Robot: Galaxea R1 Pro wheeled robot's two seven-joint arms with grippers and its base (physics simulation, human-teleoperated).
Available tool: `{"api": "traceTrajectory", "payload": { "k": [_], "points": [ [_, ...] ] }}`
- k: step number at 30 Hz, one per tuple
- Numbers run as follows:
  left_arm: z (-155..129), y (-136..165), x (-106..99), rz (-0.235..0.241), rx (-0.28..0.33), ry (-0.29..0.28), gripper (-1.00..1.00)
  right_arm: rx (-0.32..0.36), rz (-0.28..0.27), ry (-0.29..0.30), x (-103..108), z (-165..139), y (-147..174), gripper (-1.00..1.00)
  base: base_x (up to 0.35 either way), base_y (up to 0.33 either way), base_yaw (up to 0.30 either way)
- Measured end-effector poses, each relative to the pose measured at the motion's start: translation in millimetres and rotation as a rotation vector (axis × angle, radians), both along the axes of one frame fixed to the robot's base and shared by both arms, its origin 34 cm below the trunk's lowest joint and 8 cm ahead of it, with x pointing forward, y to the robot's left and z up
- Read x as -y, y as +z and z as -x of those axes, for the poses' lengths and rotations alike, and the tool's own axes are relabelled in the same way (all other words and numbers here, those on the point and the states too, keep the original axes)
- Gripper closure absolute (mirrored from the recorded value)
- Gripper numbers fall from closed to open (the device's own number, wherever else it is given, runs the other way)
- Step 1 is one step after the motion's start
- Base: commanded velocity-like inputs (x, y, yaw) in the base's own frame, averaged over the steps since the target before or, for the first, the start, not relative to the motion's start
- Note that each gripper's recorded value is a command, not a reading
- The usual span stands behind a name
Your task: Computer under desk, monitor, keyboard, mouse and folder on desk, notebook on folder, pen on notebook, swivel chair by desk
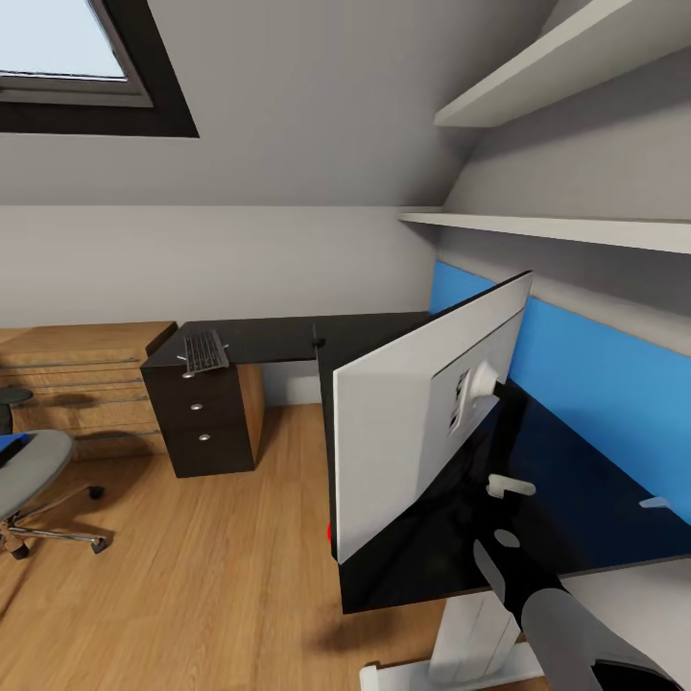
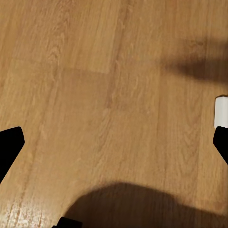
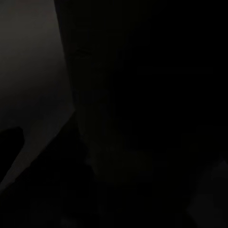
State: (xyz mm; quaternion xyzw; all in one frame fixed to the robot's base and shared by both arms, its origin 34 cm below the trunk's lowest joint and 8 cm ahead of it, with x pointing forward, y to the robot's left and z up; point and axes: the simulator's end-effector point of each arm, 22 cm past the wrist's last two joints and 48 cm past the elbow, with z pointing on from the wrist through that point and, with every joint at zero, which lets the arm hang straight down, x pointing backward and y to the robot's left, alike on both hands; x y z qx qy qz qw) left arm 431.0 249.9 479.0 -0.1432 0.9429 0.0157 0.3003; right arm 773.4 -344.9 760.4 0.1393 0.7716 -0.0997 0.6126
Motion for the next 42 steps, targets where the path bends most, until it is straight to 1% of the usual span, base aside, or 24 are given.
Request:
{"api": "traceTrajectory", "payload": {
  "k": [13, 30, 38, 42],
  "points": [
    [0.1, -0.2, 0.0, 0.0, -0.001, 0.0, -1.0, -0.012, -0.001, 0.003, -1.2, 2.0, -5.3, -1.0, -0.151, 0.0, 0.0],
    [0.0, -0.1, -0.1, 0.0, 0.0, 0.0, -1.0, -0.012, 0.0, 0.003, -1.1, 2.1, -5.4, -1.0, -0.039, 0.0, 0.0],
    [0.0, -0.3, 0.0, 0.0, -0.001, 0.0, -1.0, -0.013, -0.001, 0.008, -3.2, 2.0, -6.6, -1.0, -0.227, 0.0, 0.0],
    [0.1, -0.4, 0.1, 0.0, -0.002, 0.0, -1.0, -0.027, -0.002, 0.015, -6.3, 4.2, -12.4, -1.0, -0.273, 0.0, 0.0]
  ]
}}
